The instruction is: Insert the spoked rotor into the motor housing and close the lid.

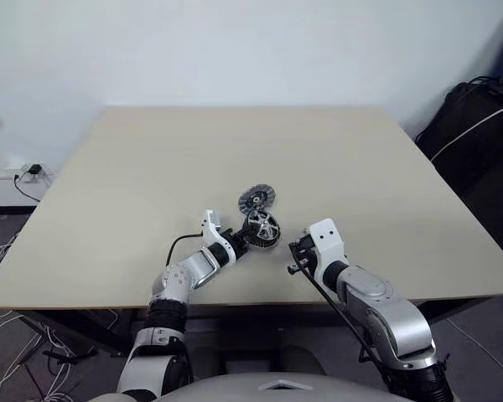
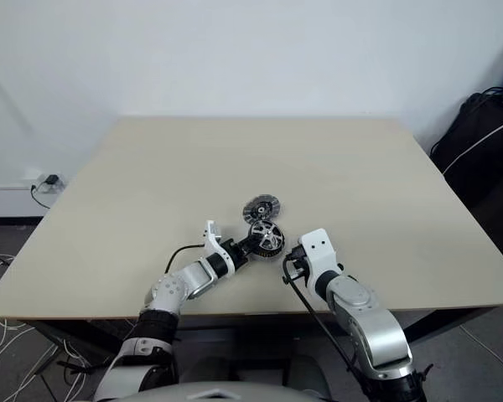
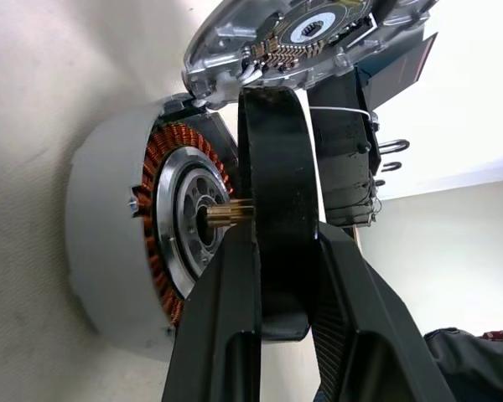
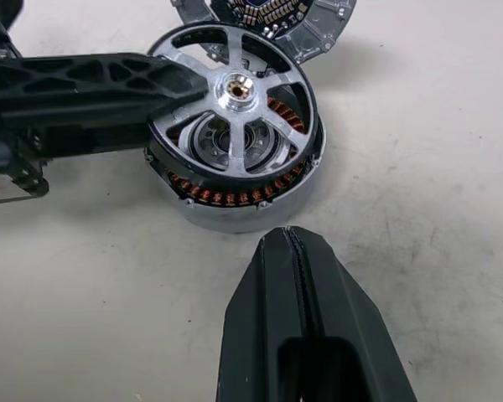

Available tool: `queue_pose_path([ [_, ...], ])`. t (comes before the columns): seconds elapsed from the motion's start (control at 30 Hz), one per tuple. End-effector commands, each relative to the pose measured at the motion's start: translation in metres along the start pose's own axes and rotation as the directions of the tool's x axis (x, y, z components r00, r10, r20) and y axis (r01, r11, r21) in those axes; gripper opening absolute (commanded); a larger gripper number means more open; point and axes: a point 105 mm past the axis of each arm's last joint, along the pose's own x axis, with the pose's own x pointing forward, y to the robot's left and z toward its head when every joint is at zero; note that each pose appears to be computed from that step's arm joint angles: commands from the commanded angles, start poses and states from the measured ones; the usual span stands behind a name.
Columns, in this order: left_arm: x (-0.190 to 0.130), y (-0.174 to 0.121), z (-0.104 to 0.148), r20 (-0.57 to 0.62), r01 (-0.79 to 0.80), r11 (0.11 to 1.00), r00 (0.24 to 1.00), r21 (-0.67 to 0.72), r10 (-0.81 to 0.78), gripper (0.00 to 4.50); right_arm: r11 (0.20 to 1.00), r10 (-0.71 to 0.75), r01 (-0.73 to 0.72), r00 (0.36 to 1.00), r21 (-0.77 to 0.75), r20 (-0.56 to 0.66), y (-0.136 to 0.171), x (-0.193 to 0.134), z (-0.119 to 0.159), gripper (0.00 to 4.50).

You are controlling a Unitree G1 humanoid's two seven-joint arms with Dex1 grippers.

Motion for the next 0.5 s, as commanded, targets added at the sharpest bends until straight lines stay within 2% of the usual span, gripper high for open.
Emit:
queue_pose_path([
  [0.03,0.014,-0.013,-0.031,-0.034,0.046,0.996,0.998,-0.073,-0.048,0.91,1.000,-0.007,0.008,0.998,-0.022,0.069,0.000,-0.004,0.019,0.00],
  [0.17,0.007,-0.007,-0.022,0.000,0.025,0.998,1.000,-0.064,-0.025,2.04,1.000,-0.007,0.008,0.997,-0.023,0.072,0.000,-0.004,0.020,0.00],
  [0.4,-0.021,0.007,-0.004,0.070,-0.052,0.999,0.996,-0.008,0.052,4.33,1.000,0.000,0.002,0.997,-0.022,0.076,0.002,-0.002,0.021,0.00],
  [0.5,-0.031,0.005,0.006,0.113,-0.065,0.998,0.992,0.019,0.063,4.46,1.000,0.004,-0.002,0.997,-0.024,0.075,0.003,-0.001,0.021,0.00],
])
